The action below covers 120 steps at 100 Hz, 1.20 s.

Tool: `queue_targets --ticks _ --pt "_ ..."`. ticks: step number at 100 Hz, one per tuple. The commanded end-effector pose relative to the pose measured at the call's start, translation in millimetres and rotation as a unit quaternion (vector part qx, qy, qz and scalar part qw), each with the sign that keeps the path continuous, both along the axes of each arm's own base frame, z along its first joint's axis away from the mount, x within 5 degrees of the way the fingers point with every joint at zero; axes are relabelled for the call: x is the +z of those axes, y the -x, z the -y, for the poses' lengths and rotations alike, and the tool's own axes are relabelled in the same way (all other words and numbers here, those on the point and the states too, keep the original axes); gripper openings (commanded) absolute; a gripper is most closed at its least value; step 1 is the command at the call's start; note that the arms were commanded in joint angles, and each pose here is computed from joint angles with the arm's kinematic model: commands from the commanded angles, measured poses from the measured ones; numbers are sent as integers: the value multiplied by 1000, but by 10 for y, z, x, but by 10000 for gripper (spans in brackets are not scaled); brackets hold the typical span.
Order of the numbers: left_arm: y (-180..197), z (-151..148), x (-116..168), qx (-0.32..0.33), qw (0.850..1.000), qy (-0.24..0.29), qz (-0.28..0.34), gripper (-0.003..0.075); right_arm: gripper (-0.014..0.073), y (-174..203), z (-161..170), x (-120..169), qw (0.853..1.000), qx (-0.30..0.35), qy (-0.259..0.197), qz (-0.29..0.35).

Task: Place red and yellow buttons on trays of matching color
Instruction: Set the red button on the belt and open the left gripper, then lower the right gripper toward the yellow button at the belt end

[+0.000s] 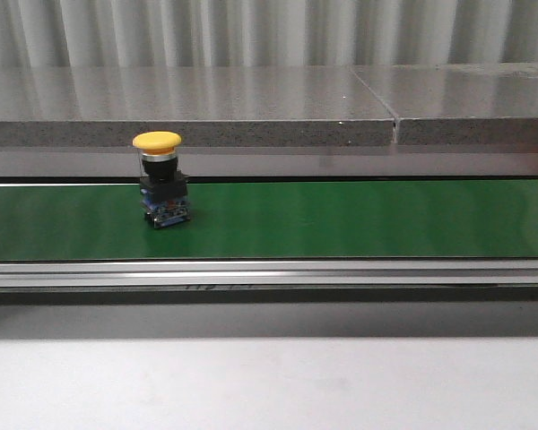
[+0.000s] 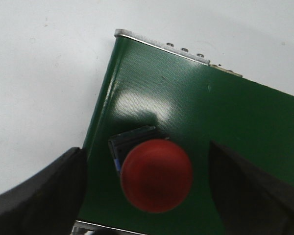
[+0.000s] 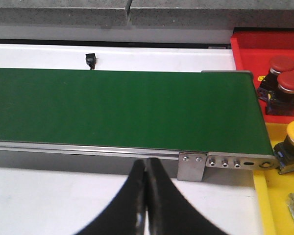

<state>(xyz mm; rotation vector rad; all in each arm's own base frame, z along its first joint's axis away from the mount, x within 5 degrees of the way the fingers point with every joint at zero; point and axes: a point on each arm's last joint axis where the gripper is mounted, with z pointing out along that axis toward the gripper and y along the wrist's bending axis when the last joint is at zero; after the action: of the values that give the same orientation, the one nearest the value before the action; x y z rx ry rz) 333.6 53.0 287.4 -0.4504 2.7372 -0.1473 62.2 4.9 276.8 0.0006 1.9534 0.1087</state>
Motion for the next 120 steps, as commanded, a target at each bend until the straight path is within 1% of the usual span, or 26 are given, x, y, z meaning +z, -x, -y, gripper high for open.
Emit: queue_targets --ticks 1,10,19,23,28,33,38,40,45,47,50,52,62,84,92,100,107,115,120 --pt "18 45 278 0 998 -1 64 535 -67 -21 -2 147 999 3 1 49" --pt "57 122 413 -24 995 -14 98 524 -67 -21 -2 147 999 3 1 49" --pt "138 253 613 -58 988 -30 143 501 -67 -21 -2 147 999 3 1 49" --pt "185 312 704 -72 983 -37 163 477 -67 -21 -2 147 999 3 1 49" --pt "244 383 805 -91 978 -44 184 429 -67 -21 -2 147 999 3 1 49" --pt "309 459 884 -113 972 -52 198 358 -67 -21 -2 147 999 3 1 49" --pt "381 534 956 -129 967 -55 212 248 -67 -21 -2 147 999 3 1 49" --pt "412 566 984 -135 965 -55 217 218 -67 -21 -2 147 999 3 1 49" --pt "494 633 1033 -147 961 -55 227 101 -67 -21 -2 147 999 3 1 49" --pt "528 660 1051 -154 959 -57 231 73 -67 -21 -2 147 999 3 1 49" --pt "585 694 1086 -164 955 -60 241 6 -67 -21 -2 147 999 3 1 49" --pt "609 720 1090 -171 952 -62 246 -21 -67 -21 -2 147 999 3 1 49" --pt "789 819 1138 -198 938 -70 275 -20 -67 -21 -2 147 999 3 1 49" --pt "1218 890 1090 -210 920 -69 325 -20 -67 -21 -2 147 999 3 1 49" --pt "1404 884 1039 -221 912 -77 338 -20 -67 -21 -2 147 999 3 1 49" --pt "1577 868 979 -226 908 -80 344 -20 -67 -21 -2 147 999 3 1 49" --pt "1727 859 918 -223 907 -70 350 -20 -67 -21 -2 147 999 3 1 49" --pt "1905 836 848 -222 904 -69 358 -20 -67 -23 19 148 998 -2 24 52" --pt "2035 818 827 -220 900 -70 370 -20 -67 -24 25 148 998 -3 31 52"
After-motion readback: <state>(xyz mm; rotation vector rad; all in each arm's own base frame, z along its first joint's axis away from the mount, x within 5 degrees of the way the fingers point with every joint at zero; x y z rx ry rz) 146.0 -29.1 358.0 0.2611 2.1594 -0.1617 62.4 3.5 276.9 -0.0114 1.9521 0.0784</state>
